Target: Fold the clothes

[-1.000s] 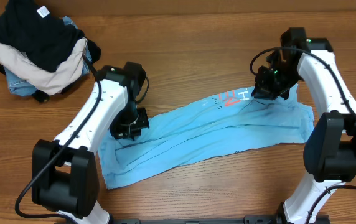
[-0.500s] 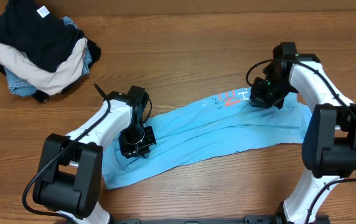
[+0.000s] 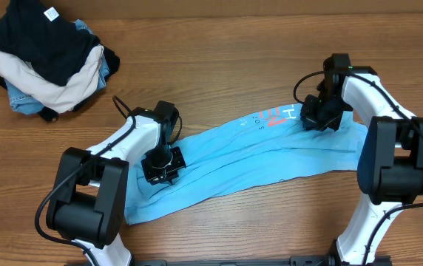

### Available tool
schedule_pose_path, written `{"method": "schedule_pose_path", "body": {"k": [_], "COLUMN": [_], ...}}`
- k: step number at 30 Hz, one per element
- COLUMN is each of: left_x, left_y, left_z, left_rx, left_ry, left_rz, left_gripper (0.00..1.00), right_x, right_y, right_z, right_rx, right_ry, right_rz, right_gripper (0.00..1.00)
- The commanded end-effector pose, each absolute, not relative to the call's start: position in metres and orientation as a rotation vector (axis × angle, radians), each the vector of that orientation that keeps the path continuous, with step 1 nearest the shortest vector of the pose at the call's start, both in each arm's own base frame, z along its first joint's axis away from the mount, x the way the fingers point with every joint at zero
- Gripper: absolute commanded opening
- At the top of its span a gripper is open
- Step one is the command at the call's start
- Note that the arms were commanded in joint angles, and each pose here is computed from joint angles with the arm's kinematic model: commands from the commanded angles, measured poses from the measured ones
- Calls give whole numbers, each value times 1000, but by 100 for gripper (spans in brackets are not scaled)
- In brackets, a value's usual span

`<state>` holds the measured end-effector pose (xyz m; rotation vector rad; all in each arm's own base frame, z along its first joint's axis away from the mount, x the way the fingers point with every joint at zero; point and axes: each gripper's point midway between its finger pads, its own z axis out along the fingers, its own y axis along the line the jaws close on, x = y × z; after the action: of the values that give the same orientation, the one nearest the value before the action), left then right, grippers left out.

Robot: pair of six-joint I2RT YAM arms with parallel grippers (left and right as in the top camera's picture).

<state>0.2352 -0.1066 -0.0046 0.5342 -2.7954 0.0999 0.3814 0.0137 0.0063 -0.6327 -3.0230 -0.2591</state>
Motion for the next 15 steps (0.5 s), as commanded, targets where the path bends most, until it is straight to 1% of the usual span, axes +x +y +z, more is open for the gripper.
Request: {"method": "schedule_pose_path", "body": {"k": [1,4,8,10,13,15], "left_x": [239,259,274,283,293,305], "left_y": [-76,-50,-27,-18,-10,-9], "left_z": [-35,-39,-41,-42,-41,-38], "left_rx": [605,654,730,749,751,685], "left_ry": [-2783,-2831,-2861,-2892,-2925,-2980], "left_rz": [-37,4,34,58,63,77], "left_gripper": [4,4,4,4,4,4], "right_x": [378,371,364,362,360,355], "right_y": [-11,-22,-23,-27,-34,-42], "right_z": [-5,-15,-25,-29,-29,-29], "right_rx": [-724,-774,-787,-859,-901,-984], "right_ry": [-2999,-2981,-2970,-2951,-2938,-2899], "right_rz": [-195,-196,-192,-161,-138,-95], "right_gripper": [11,11,11,11,9,7]}}
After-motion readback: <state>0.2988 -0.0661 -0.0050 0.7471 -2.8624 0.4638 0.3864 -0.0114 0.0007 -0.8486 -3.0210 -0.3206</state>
